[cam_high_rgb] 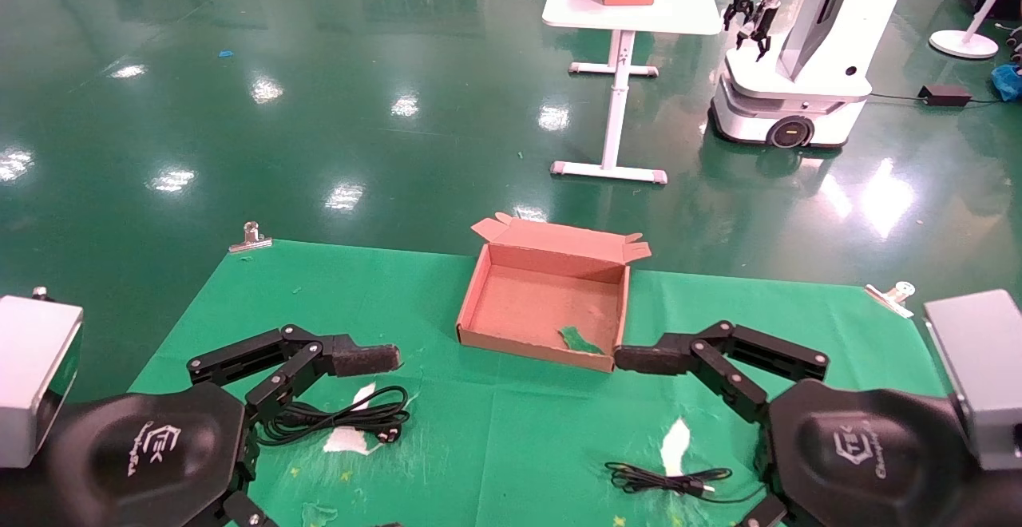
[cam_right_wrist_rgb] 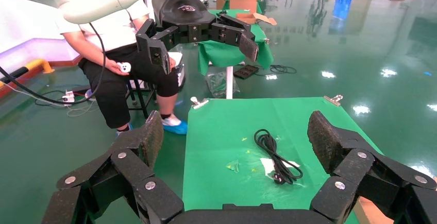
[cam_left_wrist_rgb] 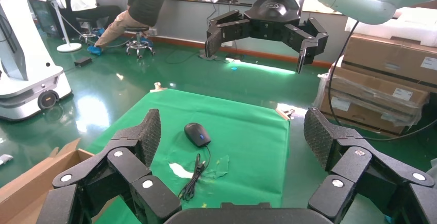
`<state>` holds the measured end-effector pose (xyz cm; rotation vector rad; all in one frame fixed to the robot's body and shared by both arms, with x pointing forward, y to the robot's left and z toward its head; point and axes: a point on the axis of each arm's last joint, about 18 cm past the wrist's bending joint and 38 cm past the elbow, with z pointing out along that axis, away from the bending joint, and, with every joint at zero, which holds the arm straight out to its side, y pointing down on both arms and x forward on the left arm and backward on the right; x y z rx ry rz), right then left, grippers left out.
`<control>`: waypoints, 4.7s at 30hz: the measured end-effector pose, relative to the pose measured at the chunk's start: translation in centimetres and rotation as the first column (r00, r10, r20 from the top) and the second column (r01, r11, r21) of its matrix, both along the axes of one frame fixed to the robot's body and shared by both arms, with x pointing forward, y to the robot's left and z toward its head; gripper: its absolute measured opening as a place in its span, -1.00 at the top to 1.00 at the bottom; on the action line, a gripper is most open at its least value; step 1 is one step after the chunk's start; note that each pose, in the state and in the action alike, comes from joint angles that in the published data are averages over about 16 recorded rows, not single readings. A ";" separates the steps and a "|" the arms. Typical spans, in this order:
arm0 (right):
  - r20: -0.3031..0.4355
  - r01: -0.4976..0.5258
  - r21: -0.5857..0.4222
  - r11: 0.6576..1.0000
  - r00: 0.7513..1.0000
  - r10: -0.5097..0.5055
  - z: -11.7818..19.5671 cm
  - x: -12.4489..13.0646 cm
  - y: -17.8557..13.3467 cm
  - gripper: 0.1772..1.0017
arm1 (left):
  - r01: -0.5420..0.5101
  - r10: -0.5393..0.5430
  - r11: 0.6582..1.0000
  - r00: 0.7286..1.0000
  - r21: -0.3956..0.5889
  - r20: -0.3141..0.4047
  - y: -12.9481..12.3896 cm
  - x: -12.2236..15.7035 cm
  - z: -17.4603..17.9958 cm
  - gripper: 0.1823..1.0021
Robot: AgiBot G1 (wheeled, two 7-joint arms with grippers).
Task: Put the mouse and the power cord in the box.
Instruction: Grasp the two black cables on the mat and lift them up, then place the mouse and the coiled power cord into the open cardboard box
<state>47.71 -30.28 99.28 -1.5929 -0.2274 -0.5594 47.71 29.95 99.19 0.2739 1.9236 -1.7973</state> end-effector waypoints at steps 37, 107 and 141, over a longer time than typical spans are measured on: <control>0.154 0.394 -0.525 0.755 0.916 -0.371 -7.6 13.7 -7.9 -1.00 | -0.343 0.344 0.766 0.933 0.543 0.105 3.2 15.3 -5.2 -1.00; 0.283 0.404 -0.713 0.573 0.914 -0.292 -12.5 21.7 -2.9 -0.50 | -0.588 0.483 0.436 0.792 0.681 0.374 6.3 24.1 -9.0 -0.56; 0.295 0.456 -0.640 0.618 0.889 -0.350 -9.4 21.3 -4.7 0.88 | -0.602 0.532 0.512 0.782 0.612 0.324 7.0 23.1 -5.8 0.86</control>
